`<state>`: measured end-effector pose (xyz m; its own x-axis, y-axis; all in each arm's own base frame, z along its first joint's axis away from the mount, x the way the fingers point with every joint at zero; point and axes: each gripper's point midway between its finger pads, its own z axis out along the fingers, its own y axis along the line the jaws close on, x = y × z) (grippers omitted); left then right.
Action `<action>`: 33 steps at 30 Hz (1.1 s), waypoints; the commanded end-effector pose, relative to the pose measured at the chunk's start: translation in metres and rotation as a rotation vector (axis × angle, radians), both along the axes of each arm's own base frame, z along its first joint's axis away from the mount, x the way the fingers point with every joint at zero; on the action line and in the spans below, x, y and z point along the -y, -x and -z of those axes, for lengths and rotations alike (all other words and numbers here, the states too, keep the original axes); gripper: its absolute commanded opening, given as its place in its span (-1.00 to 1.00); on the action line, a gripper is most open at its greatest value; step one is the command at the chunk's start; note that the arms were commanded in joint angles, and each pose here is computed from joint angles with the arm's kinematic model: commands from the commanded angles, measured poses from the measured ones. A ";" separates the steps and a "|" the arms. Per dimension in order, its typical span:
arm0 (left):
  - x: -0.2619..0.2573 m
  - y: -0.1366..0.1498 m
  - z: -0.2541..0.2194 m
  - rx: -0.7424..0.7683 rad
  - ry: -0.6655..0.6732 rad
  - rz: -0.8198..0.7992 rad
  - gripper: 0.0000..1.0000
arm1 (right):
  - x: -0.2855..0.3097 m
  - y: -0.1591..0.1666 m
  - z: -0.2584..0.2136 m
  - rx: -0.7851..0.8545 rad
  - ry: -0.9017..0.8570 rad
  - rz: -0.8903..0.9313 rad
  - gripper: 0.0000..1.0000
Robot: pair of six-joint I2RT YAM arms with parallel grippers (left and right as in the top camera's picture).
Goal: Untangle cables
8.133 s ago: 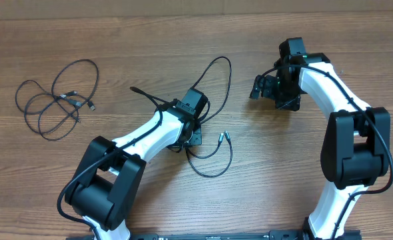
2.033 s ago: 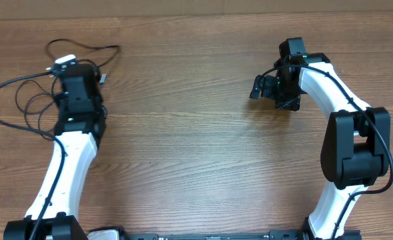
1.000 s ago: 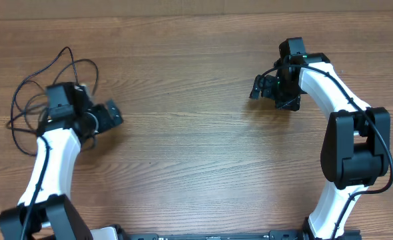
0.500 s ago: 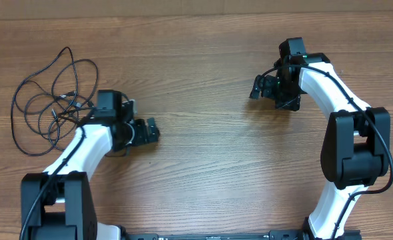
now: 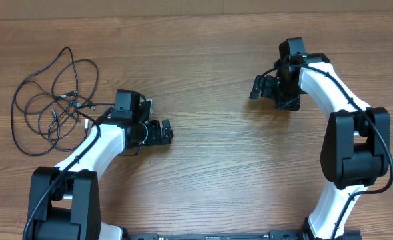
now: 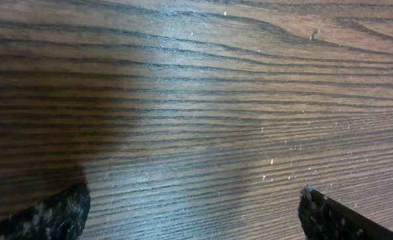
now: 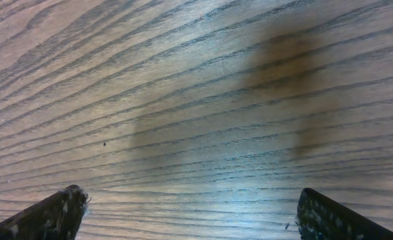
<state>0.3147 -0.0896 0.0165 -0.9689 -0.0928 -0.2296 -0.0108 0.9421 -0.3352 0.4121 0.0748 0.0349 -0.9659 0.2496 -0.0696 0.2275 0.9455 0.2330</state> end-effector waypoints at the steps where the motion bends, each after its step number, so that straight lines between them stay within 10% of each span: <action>1: 0.003 0.004 0.005 -0.008 0.002 0.032 1.00 | -0.001 -0.001 -0.012 0.029 -0.008 0.002 1.00; 33: 0.000 0.000 -0.005 0.037 -0.043 0.031 1.00 | -0.001 -0.001 -0.012 0.029 -0.008 0.002 1.00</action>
